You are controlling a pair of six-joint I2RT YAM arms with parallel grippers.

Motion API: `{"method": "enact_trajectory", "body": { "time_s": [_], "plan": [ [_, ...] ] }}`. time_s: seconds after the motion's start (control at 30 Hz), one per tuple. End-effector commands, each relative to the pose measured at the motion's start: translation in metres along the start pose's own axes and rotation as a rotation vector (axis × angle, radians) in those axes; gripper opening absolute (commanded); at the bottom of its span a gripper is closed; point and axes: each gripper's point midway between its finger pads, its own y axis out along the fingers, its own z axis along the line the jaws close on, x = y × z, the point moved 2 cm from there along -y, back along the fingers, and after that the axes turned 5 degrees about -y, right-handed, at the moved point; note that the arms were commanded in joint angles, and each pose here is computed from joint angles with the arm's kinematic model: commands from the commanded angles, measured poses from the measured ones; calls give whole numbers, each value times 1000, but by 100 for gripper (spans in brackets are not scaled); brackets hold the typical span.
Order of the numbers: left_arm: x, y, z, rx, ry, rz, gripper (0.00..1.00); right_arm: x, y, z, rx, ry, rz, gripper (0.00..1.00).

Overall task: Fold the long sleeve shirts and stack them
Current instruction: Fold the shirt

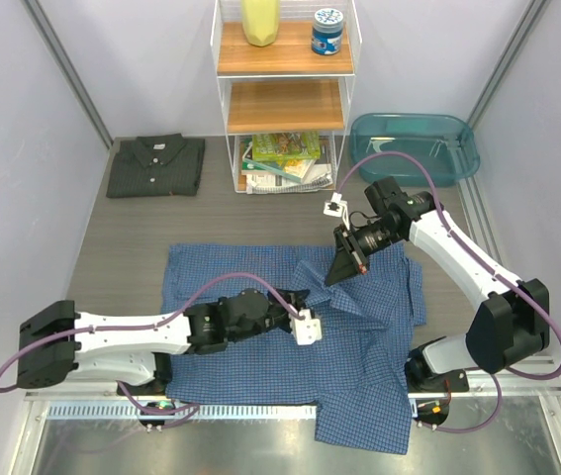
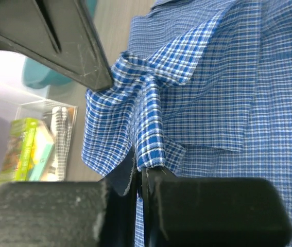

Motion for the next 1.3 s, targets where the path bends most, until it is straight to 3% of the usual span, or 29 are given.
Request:
{"method": "enact_trajectory", "body": {
  "time_s": [0.0, 0.03, 0.1, 0.2, 0.27, 0.37, 0.5, 0.6, 0.73, 0.9, 1.07, 1.27],
  "plan": [
    [54, -16, 12, -79, -31, -158, 0, 15, -5, 4, -4, -66, -33, 2],
    [62, -23, 13, -126, -39, -143, 0, 16, -6, 3, -14, -71, -31, 5],
    [83, -39, 9, -215, -75, -203, 0, 18, -9, 1, -43, -65, -30, 26],
    [103, -69, 0, -378, -86, -221, 0, 21, -26, -9, -124, -59, -58, 43],
    [112, -85, -4, -455, -103, -207, 0, 26, -41, -18, -188, -57, -83, 52],
    [124, -97, -1, -502, -119, -207, 0, 33, -66, -35, -268, -30, -126, 57],
    [149, -114, -4, -601, -139, -278, 0, 28, -93, -74, -393, 40, -116, 58],
    [160, -117, -8, -656, -140, -273, 0, 17, -102, -108, -490, 94, -55, 53],
    [169, -109, -6, -665, -194, -243, 0, -10, -101, -146, -574, 187, 31, 43],
    [174, -91, 4, -603, -291, -162, 0, -43, -99, -184, -676, 270, 121, 41],
    [135, -66, 34, -495, -584, 52, 0, -69, -102, -195, -690, 313, 191, 42],
    [7, -39, 84, -247, -985, 342, 0, -42, -108, -168, -624, 233, 136, 63]
  ]
}}
